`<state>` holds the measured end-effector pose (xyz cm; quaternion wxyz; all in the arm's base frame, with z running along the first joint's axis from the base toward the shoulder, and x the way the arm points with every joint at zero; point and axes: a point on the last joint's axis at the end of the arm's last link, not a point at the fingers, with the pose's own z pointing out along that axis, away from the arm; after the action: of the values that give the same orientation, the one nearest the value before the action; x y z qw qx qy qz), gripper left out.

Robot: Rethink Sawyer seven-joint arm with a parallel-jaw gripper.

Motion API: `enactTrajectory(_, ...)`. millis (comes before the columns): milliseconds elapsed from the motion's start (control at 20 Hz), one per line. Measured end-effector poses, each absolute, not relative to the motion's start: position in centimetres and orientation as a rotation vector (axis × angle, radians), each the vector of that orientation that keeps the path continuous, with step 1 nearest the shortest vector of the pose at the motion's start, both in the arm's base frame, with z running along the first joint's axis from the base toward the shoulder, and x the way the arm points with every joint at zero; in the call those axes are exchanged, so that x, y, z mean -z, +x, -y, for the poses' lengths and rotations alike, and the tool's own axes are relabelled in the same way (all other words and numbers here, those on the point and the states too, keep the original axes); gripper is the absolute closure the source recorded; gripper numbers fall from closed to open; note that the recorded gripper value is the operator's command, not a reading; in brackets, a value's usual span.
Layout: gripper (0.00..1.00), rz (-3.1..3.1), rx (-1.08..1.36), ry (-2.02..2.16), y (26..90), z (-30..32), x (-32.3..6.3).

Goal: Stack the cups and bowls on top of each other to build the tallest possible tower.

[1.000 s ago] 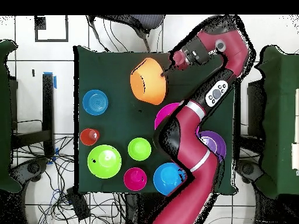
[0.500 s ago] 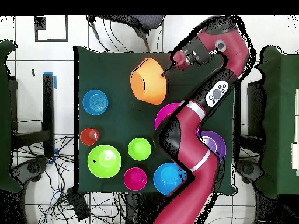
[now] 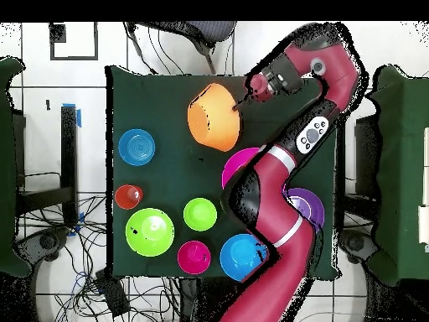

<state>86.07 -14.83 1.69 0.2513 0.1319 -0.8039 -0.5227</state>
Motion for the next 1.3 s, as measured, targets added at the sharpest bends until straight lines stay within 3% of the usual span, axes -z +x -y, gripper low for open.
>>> enactTrajectory(1300,1.00,2.174,1.501,0.415,85.2,15.7,0.0)
